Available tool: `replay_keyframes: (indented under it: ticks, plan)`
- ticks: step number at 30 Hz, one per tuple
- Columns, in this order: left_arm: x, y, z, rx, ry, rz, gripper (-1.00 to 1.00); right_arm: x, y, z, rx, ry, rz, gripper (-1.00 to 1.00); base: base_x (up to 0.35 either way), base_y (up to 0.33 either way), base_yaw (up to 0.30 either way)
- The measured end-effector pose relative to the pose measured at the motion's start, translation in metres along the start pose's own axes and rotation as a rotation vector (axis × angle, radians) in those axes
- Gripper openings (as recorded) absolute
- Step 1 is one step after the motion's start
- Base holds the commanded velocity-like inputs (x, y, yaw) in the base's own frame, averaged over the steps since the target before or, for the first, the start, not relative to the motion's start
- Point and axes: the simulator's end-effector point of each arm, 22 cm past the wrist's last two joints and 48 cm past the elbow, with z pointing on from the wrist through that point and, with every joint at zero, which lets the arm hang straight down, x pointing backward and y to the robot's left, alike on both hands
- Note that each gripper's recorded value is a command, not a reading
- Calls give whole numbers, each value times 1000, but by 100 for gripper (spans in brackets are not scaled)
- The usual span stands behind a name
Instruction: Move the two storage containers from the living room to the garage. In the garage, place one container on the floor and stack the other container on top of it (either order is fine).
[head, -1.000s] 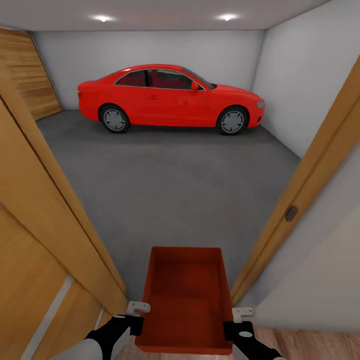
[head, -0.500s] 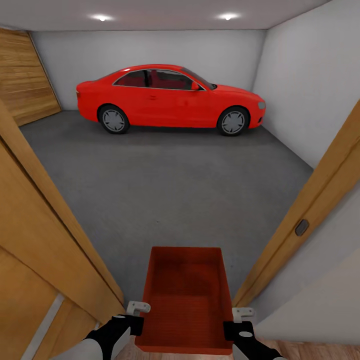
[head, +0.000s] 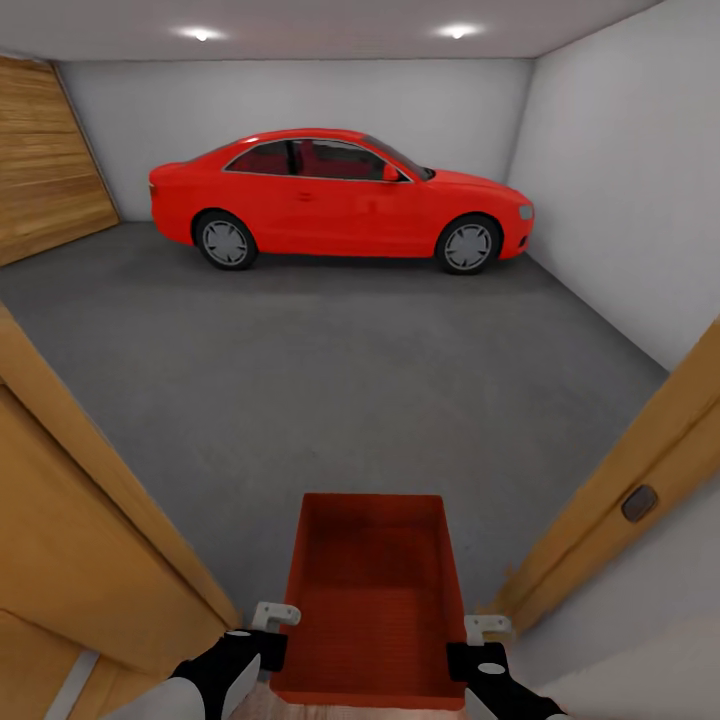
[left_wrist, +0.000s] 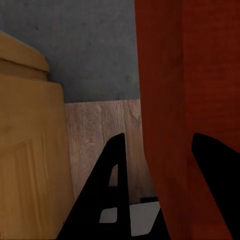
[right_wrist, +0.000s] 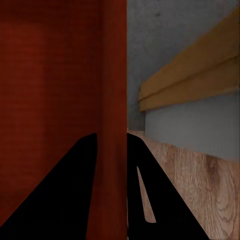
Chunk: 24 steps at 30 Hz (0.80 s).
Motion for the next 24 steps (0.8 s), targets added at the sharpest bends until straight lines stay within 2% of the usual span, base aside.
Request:
replay_keyframes:
  ticks: [24]
  plan:
    - [0,1,0,-2,0,0,-100,0,0,0,0,0,0,-100,323,0,0]
